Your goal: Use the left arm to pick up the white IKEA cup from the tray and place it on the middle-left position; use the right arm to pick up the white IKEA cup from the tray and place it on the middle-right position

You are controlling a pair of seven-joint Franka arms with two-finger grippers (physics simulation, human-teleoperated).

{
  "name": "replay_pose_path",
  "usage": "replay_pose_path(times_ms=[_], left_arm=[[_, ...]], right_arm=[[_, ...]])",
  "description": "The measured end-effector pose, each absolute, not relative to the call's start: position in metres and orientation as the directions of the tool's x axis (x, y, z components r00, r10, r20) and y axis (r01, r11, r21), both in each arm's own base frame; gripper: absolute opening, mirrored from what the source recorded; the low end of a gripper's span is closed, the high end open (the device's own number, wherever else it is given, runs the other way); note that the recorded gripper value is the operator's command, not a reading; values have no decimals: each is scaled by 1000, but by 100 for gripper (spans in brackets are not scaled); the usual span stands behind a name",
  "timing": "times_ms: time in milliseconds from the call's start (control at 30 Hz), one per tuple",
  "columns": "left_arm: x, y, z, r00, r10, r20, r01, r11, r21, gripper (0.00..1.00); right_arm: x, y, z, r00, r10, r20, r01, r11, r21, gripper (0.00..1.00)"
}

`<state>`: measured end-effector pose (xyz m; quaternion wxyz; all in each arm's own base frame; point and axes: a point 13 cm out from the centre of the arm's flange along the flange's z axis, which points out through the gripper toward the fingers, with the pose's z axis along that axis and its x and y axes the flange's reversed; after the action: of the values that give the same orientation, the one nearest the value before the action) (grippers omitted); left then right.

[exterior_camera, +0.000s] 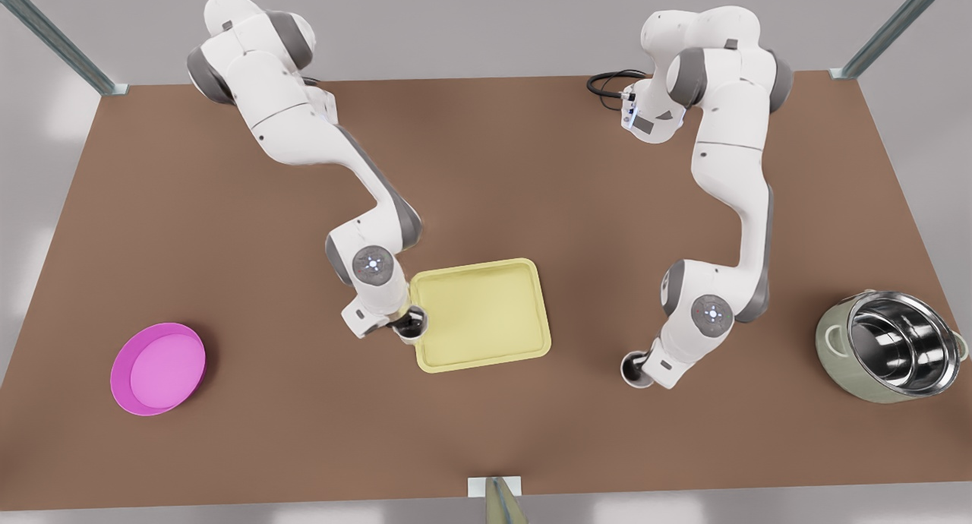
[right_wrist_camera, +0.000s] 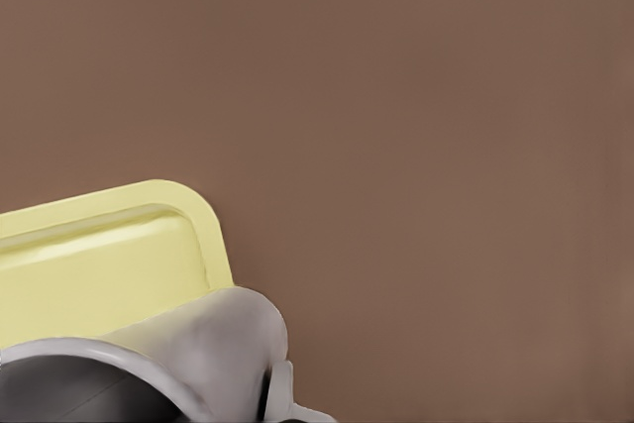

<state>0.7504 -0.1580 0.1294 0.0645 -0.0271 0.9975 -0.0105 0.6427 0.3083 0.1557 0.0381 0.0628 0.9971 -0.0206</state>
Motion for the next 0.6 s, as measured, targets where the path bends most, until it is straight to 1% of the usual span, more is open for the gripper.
replay_pose_path(times_ms=[67,167,200,233,267,467,500,533,600], left_arm=[[753,-162,127,-989,-30,-145,-24,999,-44,100],[758,-167,127,-985,19,-169,31,997,-69,100],[759,-167,128,-983,36,-178,49,997,-68,100],[761,-167,129,-981,52,-185,65,996,-63,100],[762,-166,129,-979,66,-191,79,995,-57,100],[767,-158,135,-970,118,-213,125,992,-17,100],[771,-152,155,-966,124,-226,128,992,-7,100],[775,-146,196,-960,132,-248,135,991,7,100],[769,-139,308,-947,144,-288,144,989,23,100]], right_arm=[[640,271,149,-988,145,-52,148,988,-49,11],[615,256,120,-991,137,4,136,990,-46,17],[608,255,111,-992,128,14,127,991,-45,71],[605,255,107,-993,120,16,119,992,-42,91],[604,255,105,-994,112,13,112,993,-38,100],[609,257,106,-996,87,-17,87,996,-33,100],[611,258,109,-996,85,-23,86,996,-28,100],[614,258,118,-996,86,-35,86,996,-21,100],[623,253,148,-994,92,-65,92,996,-6,100]])
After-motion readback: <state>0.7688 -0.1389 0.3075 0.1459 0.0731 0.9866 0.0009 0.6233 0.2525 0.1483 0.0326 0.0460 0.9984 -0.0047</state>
